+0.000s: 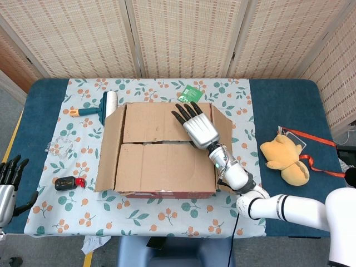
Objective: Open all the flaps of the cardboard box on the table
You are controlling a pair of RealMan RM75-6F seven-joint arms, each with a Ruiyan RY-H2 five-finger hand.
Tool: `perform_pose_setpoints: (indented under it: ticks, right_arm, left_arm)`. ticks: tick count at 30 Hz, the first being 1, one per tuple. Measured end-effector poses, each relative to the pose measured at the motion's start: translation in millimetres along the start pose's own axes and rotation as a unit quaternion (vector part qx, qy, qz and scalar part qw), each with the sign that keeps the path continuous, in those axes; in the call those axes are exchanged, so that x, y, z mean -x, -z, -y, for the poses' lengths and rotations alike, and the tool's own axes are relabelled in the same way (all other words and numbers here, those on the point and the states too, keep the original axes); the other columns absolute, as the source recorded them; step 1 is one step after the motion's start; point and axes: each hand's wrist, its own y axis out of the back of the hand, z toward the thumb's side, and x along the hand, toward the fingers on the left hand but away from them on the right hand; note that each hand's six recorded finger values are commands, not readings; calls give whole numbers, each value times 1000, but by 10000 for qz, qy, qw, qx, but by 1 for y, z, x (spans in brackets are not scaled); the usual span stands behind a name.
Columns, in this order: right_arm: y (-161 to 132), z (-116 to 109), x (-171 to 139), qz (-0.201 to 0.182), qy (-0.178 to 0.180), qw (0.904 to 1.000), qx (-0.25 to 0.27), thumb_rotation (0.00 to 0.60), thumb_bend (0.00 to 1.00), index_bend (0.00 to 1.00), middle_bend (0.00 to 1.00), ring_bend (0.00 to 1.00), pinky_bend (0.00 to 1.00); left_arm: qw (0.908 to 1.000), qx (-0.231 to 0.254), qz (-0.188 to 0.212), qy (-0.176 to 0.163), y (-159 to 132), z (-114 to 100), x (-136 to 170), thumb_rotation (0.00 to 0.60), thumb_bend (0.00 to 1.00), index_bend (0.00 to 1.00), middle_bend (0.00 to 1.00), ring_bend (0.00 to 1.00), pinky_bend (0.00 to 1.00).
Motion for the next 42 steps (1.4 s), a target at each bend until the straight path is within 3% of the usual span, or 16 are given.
perform_pose_setpoints:
  ticks: [7, 20, 35, 42]
  right_arm:
    - [7, -16, 5, 75, 283, 9993, 225, 600, 411, 0, 0, 0, 0]
    - [29, -69, 9, 313, 839, 9937, 669, 600, 411, 0, 0, 0, 0]
    - [56, -93, 45, 636, 1200, 9891, 574, 600, 412, 0, 0, 0, 0]
    - [67, -90, 67, 833, 1139, 9884, 570, 600, 411, 0, 0, 0, 0]
  left_arm:
    - [9999, 82, -71, -65, 7, -4, -4, 600, 390, 0, 0, 0, 0]
    - [9996, 204, -170, 35, 14, -1, -12, 600, 389, 0, 0, 0, 0]
    - [9988, 334, -313, 165, 27, 3, -23, 600, 389, 0, 0, 0, 0]
    - [9987, 329, -360, 175, 30, 3, -23, 600, 389, 0, 0, 0, 0]
